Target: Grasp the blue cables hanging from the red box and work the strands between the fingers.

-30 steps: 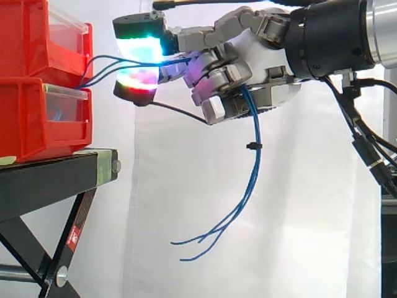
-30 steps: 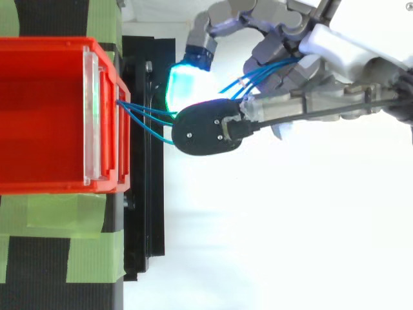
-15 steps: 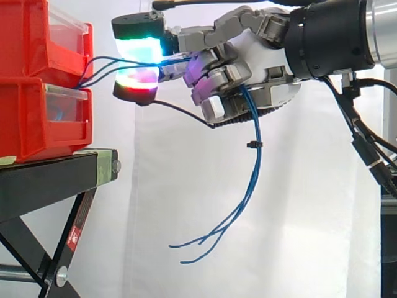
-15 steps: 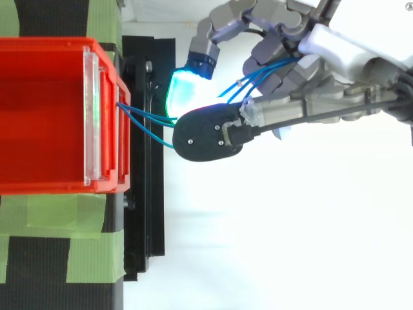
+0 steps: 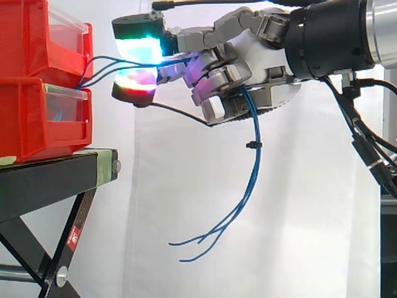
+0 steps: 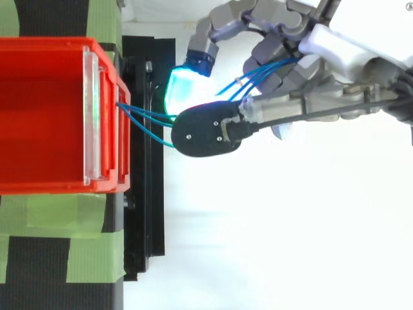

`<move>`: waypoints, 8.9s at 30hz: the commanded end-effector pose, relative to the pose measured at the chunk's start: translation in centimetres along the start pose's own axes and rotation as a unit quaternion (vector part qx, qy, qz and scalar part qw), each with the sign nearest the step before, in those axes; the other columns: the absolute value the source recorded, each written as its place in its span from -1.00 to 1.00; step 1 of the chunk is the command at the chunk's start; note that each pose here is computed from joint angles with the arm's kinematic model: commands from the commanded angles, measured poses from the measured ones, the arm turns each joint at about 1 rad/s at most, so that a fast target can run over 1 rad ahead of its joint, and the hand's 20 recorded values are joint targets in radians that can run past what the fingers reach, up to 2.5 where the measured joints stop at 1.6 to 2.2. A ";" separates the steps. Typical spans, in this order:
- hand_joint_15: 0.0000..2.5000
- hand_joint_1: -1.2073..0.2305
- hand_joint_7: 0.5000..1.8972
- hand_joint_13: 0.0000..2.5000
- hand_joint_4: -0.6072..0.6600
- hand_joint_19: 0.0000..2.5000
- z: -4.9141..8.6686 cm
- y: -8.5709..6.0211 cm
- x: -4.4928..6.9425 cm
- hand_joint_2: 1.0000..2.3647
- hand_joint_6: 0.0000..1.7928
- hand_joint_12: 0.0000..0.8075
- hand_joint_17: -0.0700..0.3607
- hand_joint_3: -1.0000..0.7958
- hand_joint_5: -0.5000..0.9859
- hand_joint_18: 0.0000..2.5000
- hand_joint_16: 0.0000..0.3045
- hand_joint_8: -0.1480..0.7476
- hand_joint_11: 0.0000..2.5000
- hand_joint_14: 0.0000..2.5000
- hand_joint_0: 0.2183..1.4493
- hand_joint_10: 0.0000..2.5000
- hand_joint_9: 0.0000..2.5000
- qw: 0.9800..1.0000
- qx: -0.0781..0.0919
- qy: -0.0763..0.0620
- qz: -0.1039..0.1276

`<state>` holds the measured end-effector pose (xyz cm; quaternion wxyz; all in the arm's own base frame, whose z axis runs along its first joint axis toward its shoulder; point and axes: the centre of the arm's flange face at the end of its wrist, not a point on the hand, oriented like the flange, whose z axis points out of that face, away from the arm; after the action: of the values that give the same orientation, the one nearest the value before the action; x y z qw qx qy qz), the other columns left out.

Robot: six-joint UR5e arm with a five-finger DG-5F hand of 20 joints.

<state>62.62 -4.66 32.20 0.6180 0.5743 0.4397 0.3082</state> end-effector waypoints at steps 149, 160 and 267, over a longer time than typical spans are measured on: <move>0.25 -0.24 0.14 0.48 0.34 -0.42 -0.1 0.0 -0.3 -1.00 -0.51 0.46 0.13 -1.00 0.15 0.97 0.52 0.44 1.00 1.00 -0.13 1.00 0.38 0.999 0.002 -0.044 -0.022; 0.25 -0.26 0.12 0.48 0.34 -0.42 -0.4 -0.2 -0.1 -1.00 -0.48 0.46 0.13 -1.00 0.09 0.97 0.52 0.44 1.00 1.00 -0.15 1.00 0.38 0.998 0.011 -0.039 -0.054; 0.25 -0.05 -0.06 0.48 0.51 -0.42 0.0 1.5 2.1 -1.00 0.45 0.46 0.13 -1.00 -0.07 0.97 0.52 0.44 1.00 1.00 0.10 1.00 0.38 0.998 -0.045 -0.038 0.013</move>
<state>63.33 -2.60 32.94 0.6509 0.5646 0.4077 0.3022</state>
